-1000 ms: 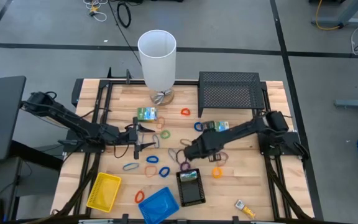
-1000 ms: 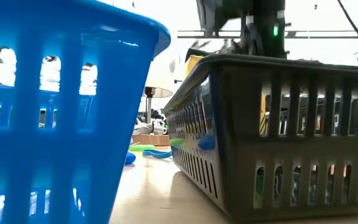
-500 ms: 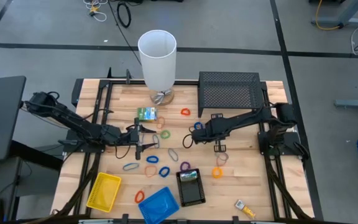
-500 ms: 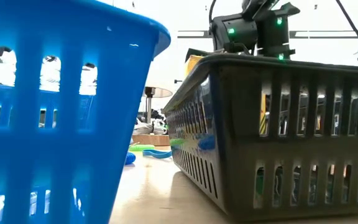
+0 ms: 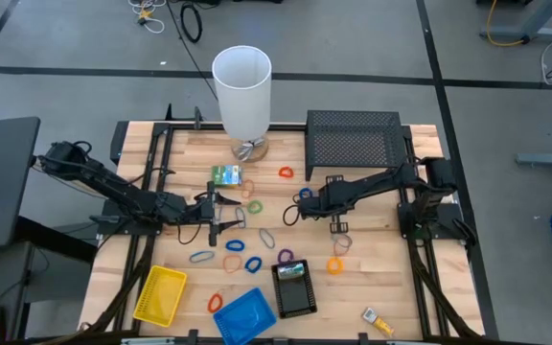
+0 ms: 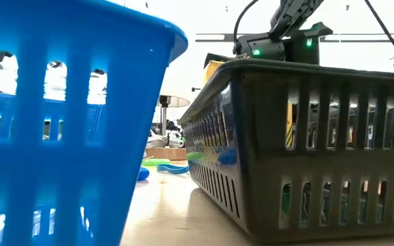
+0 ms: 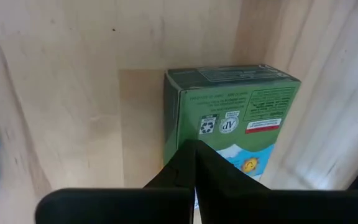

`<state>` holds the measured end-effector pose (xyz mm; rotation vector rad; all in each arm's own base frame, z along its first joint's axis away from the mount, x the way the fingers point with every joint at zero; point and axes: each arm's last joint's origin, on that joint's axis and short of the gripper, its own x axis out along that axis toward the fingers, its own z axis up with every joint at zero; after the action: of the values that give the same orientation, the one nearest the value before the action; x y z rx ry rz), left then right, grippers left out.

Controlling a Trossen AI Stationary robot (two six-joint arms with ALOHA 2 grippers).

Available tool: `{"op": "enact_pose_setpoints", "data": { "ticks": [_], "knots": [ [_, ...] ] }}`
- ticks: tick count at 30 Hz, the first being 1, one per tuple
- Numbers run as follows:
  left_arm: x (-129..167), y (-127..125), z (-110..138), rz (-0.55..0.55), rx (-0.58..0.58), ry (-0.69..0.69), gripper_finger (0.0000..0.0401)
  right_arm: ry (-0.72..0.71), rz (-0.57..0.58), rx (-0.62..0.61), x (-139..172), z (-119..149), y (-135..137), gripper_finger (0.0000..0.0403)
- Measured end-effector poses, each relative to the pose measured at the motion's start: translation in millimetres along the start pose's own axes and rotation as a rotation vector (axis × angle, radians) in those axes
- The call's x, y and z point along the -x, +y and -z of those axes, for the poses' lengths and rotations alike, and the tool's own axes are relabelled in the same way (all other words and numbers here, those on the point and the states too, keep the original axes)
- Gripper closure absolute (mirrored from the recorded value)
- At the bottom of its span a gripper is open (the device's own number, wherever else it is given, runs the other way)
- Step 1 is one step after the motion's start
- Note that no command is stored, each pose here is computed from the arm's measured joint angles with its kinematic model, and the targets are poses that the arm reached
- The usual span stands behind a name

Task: Pick & Place Office Desk Supplies
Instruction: Put the yellow crayon box into the black bin

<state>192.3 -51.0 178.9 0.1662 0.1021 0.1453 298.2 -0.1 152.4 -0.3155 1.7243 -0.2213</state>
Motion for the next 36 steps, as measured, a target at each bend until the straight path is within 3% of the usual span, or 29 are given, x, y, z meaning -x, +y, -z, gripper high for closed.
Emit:
{"op": "enact_pose_setpoints", "data": {
  "ticks": [14,22,26,30,36],
  "knots": [
    [0,0,0,0.000,0.000,0.000,0.0155,-0.065,-0.080,0.068,7,-7,5,0.0402],
    [0,0,0,0.000,0.000,0.000,0.0155,-0.290,-0.231,0.162,34,-31,19,0.0403],
    [0,0,0,0.000,0.000,0.000,0.0155,-0.350,-0.179,0.154,45,-38,18,0.0403],
    [0,0,0,0.000,0.000,0.000,0.0155,-0.298,-0.072,0.125,55,-36,9,0.0403],
    [0,0,0,0.000,0.000,0.001,0.0155,-0.222,-0.048,0.140,59,-28,14,0.0403]
  ]
}}
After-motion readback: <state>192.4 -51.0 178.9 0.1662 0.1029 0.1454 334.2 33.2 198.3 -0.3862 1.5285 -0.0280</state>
